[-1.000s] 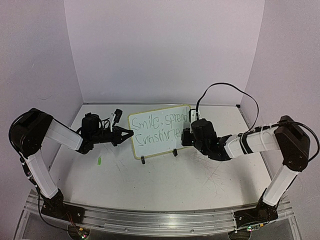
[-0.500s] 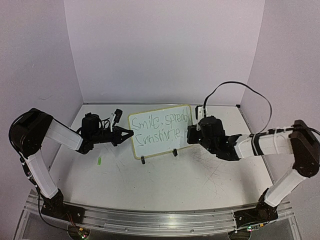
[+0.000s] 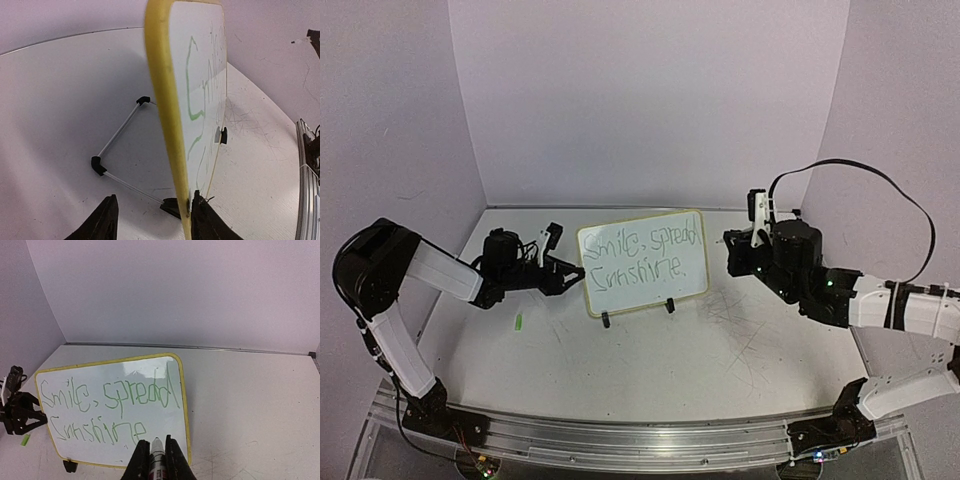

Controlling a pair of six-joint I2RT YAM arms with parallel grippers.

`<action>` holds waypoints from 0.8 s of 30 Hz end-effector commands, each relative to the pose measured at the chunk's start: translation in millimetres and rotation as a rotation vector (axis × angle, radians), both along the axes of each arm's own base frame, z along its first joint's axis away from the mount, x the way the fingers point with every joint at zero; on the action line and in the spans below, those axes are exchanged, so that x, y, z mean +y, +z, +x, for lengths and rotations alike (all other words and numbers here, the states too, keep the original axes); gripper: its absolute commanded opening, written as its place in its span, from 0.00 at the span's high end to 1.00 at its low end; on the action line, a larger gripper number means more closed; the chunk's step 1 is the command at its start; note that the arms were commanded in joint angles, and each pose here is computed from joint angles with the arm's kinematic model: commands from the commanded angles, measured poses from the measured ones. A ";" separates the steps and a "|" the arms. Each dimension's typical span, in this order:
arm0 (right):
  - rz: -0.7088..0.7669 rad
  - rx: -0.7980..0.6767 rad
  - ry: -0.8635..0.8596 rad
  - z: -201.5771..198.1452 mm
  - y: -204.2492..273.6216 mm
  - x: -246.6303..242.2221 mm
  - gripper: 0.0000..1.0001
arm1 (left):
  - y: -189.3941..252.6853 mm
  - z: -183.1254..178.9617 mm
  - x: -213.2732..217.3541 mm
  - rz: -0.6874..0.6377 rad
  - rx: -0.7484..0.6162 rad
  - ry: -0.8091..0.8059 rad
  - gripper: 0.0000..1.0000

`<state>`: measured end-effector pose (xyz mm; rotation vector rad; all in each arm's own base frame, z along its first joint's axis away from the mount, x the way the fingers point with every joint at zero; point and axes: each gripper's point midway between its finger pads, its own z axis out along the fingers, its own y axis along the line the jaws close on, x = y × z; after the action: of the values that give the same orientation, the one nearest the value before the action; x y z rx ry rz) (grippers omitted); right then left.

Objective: Write a sentence on the whiteboard
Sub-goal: Place the whiteboard at the center of the board, then pick up the pen cap from the corner of the board.

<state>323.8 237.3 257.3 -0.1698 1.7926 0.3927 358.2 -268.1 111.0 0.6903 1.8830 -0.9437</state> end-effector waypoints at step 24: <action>-0.037 -0.099 0.073 -21.3 6.7 -10.2 1.00 | -33.7 -70.1 138.1 0.302 0.716 0.791 0.32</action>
<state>307.1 225.7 245.5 -0.2789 1.7638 0.3457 292.0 -149.5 97.8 -0.2562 2.4999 -0.5998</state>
